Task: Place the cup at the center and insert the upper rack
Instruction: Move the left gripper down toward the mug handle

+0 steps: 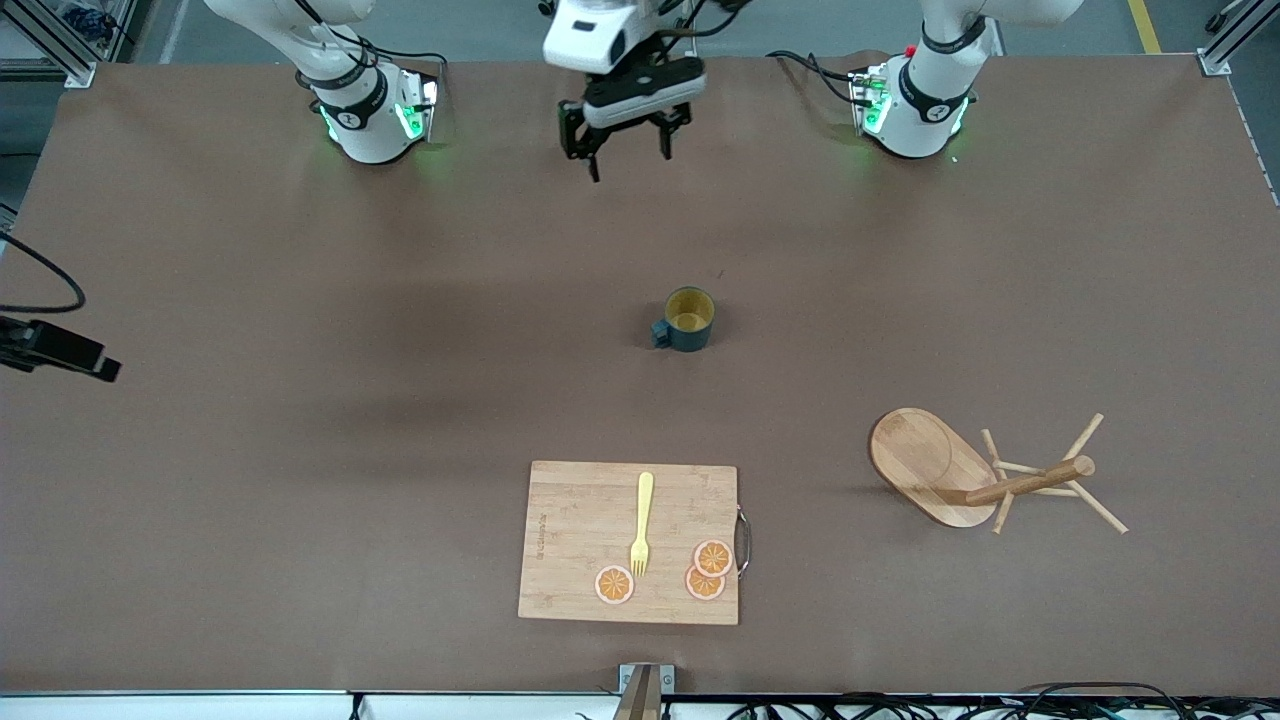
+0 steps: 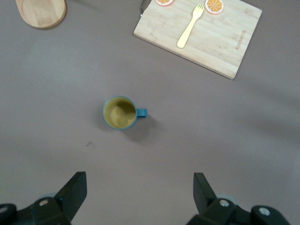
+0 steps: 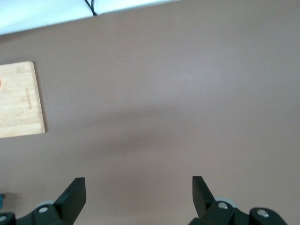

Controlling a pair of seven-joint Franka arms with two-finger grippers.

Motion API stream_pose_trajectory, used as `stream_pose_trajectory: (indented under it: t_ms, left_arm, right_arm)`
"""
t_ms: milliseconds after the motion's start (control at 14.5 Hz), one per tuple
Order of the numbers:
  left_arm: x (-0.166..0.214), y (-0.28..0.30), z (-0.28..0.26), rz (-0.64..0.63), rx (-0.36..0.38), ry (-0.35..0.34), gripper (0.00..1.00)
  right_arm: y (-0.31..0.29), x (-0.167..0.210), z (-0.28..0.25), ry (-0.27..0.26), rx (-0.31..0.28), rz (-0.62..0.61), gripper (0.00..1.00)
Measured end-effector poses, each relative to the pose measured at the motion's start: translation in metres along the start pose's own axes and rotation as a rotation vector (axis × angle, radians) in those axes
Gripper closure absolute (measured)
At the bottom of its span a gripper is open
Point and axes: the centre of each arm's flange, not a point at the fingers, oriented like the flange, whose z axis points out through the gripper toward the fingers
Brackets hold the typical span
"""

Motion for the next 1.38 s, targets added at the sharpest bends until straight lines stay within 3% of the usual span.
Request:
stream_pose_trajectory:
  t_ms: [207,414,691,829,1381]
  left_arm:
    - [-0.051,0.022,0.065,-0.057,0.044,0.059,0.00]
    - [-0.073,0.042,0.132,-0.129,0.093,0.119,0.00]
    - [-0.110,0.050,0.217,-0.169,0.169,0.288,0.00]
    - [-0.127,0.048,0.246,-0.174,0.192,0.328,0.00]
    - [-0.121,0.046,0.307,-0.087,0.197,0.513,0.00]
  right_arm:
    - [0.001,-0.014,-0.006,0.024,-0.020,-0.035,0.00]
    - [-0.009,-0.021,-0.006,0.021,-0.050,-0.063,0.00]
    - [-0.024,-0.039,0.002,0.022,-0.062,-0.095,0.00]
    - [-0.025,-0.051,0.008,0.023,-0.060,-0.101,0.00]
    - [-0.023,-0.075,0.010,-0.002,-0.062,-0.103,0.00]
